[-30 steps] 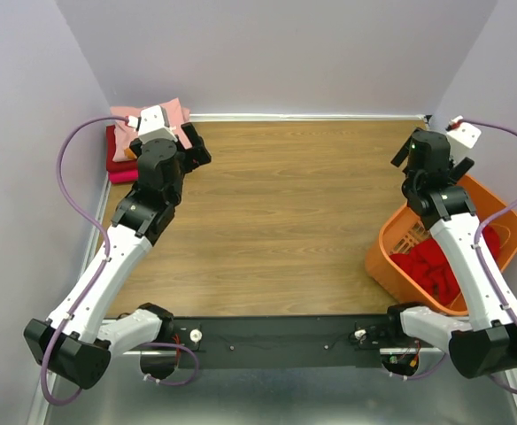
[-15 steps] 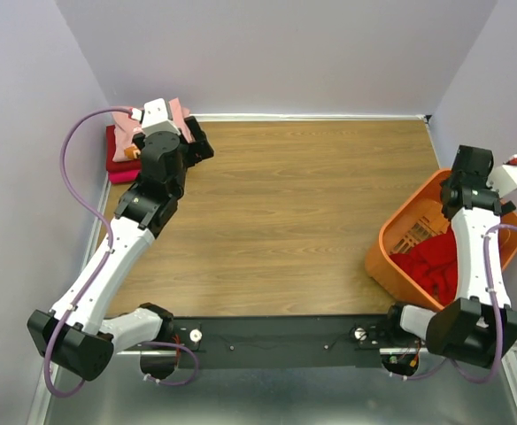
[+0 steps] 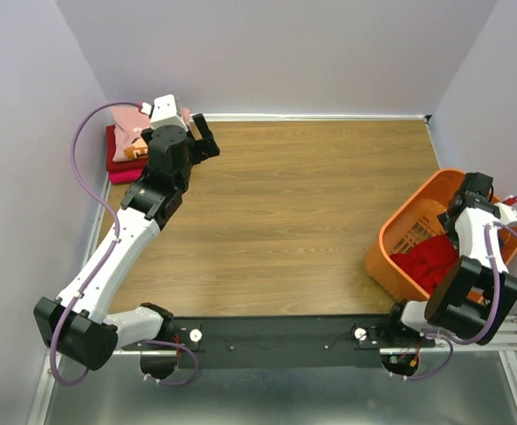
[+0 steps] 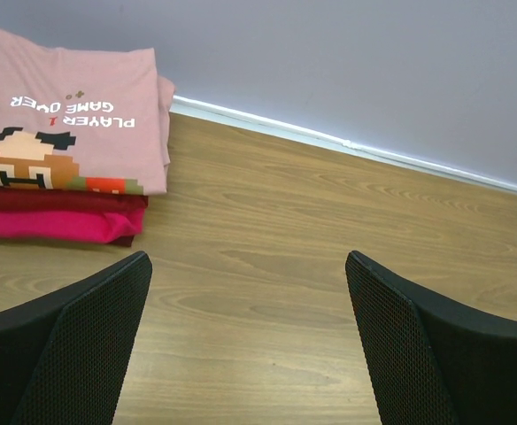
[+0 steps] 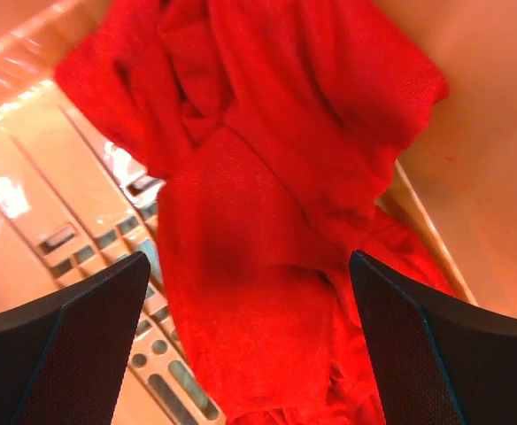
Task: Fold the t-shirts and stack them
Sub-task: Grab the tshirt from the pile
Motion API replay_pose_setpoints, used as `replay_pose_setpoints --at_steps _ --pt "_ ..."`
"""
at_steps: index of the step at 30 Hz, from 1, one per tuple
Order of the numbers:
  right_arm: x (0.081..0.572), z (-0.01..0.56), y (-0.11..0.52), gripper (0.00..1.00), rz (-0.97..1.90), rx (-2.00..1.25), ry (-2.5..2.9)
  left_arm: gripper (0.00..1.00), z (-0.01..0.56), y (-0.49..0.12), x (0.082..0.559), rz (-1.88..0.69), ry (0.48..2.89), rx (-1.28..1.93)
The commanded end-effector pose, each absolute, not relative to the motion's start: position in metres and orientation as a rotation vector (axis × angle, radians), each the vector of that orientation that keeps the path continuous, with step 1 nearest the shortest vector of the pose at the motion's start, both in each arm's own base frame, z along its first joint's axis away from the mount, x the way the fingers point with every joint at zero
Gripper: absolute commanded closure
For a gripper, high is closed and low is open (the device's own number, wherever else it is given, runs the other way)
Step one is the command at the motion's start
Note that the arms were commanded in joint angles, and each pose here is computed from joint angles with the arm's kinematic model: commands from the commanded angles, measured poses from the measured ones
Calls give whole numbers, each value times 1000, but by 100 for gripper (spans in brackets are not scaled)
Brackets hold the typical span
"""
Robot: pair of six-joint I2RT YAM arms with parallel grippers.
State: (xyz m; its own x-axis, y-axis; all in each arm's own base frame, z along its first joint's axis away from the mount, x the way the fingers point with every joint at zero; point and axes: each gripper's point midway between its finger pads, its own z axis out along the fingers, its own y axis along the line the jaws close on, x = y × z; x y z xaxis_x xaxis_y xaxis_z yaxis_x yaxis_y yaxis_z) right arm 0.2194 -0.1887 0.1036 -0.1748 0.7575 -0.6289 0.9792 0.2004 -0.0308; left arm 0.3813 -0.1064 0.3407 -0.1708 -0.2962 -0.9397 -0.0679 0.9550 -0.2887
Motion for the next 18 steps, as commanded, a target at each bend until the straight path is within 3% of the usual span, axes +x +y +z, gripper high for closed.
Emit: replay_pose_setpoints --at_steps 1,8,13,14,15,17,18 --pt "221 89 -190 0 -577 1662 1982 2 344 -106 377 -216 1742 -271" --pt "223 69 -193 4 -539 1697 1989 2 339 -104 373 -215 1749 -277" --pt "236 79 -192 53 -426 1665 1948 2 331 -100 372 -198 1763 -303" --pt "237 86 -193 75 -422 1655 1930 2 329 -99 371 -192 1770 -305" --pt "238 92 -194 86 -425 1648 1911 2 329 -98 370 -190 1769 -311" --pt "239 118 -201 99 -437 1613 1833 2 324 -96 367 -188 1773 -322" --pt "240 127 -203 99 -440 1599 1809 2 323 -95 366 -188 1772 -324"
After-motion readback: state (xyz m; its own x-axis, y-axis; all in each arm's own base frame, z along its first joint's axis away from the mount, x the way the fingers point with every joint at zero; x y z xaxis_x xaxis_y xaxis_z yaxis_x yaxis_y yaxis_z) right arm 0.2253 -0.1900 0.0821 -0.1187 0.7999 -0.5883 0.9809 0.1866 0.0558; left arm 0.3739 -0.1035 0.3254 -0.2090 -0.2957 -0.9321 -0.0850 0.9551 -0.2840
